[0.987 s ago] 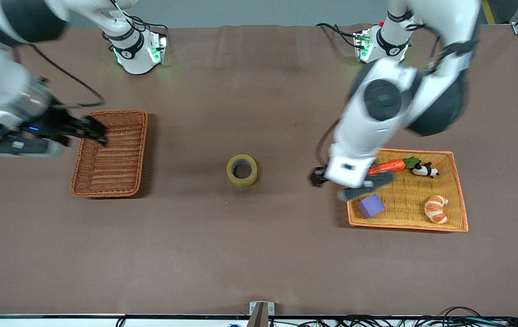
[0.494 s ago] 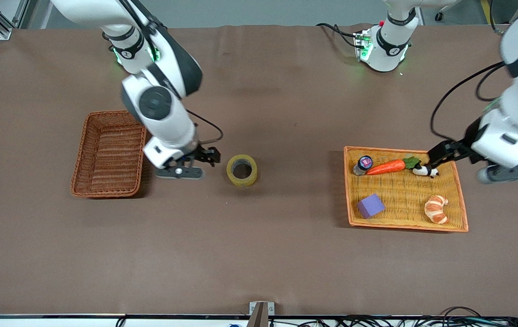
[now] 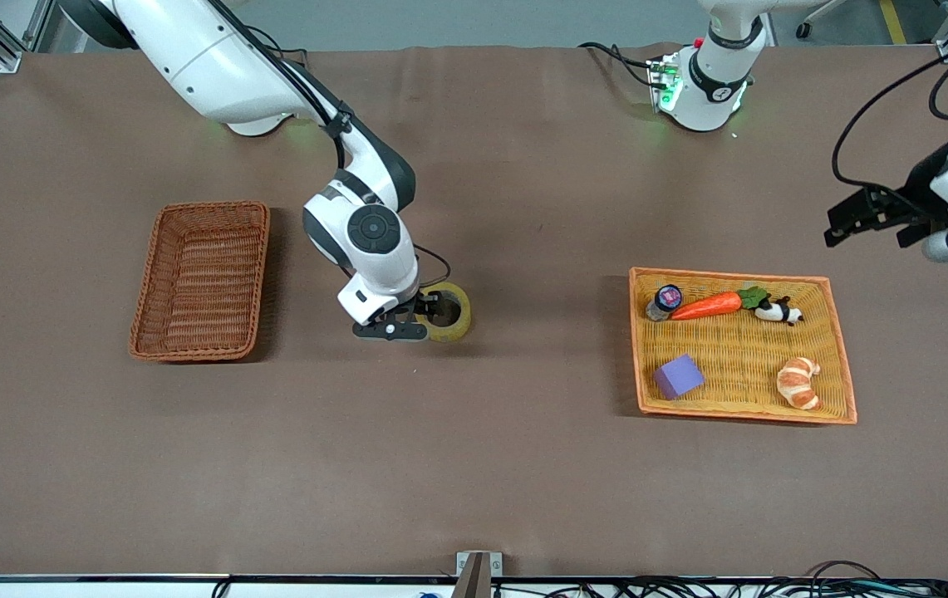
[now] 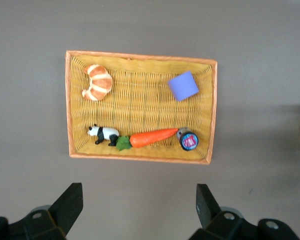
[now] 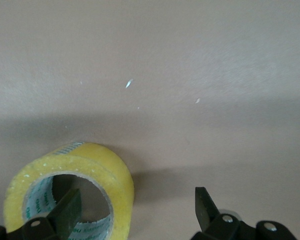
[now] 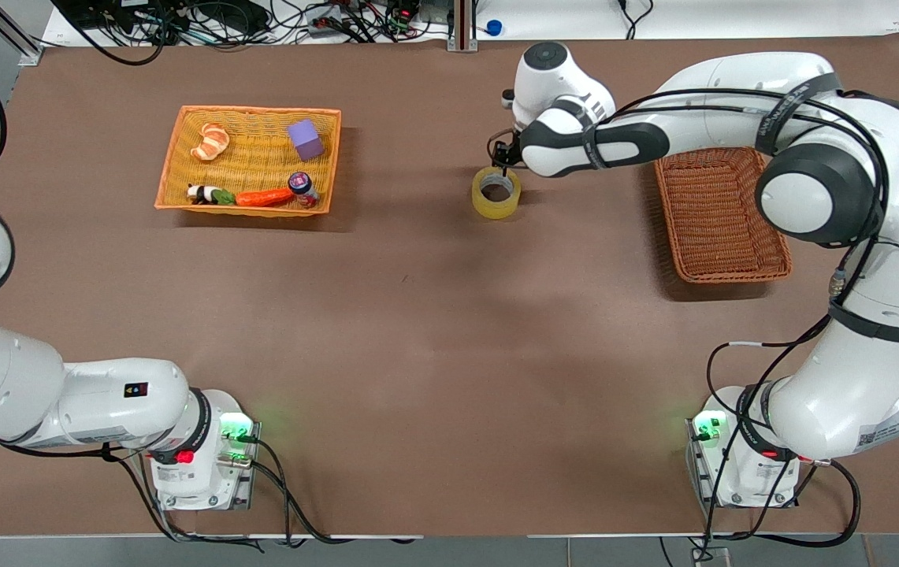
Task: Move tape to another basket
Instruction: 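Grasp the tape roll with the right gripper while the left gripper withdraws, then carry the tape with the right gripper into the brown basket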
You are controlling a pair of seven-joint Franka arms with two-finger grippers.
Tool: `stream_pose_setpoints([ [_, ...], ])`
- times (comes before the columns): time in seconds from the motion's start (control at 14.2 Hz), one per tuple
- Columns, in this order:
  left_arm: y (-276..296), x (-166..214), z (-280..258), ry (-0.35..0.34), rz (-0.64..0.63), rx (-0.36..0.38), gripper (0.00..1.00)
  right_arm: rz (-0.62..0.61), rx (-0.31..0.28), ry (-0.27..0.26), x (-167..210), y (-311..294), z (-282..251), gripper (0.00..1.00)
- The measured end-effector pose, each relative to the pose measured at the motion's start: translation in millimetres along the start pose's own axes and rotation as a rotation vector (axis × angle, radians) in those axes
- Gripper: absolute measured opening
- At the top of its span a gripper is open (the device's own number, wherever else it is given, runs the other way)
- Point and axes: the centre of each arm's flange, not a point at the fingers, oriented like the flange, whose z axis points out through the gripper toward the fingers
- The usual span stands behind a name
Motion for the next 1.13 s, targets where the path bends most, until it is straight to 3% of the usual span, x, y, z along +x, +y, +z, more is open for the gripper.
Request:
stream_pose_setpoints([
  [0.49,-1.5,-31.2,-25.9,-0.029,0.001,0.052,1.0,-0.093,-0.038,0.022,-18.1,-17.8,23.8,0.96],
  [0.56,-2.6,-31.1,-28.5,-0.023,0.003,0.076,1.0,-0.106,-0.049,0.031,-17.8,-16.9,25.9,0.89],
  [0.78,1.3,-30.6,-33.7,-0.009,0.017,0.111,1.0,-0.116,-0.06,0.034,-18.2,-16.1,31.2,0.57],
  [0.92,2.9,-29.8,-32.3,-0.012,0.02,0.111,1.0,-0.117,-0.054,0.034,-18.7,-16.8,34.3,0.51],
  [1.06,-0.7,-29.5,-32.1,-0.014,0.013,0.111,1.0,-0.102,-0.041,0.039,-20.8,-20.8,36.3,0.26],
  [1.13,-3.6,-29.3,-32.9,-0.013,0.008,0.111,1.0,-0.087,-0.043,0.046,-22.5,-23.3,35.7,0.21],
])
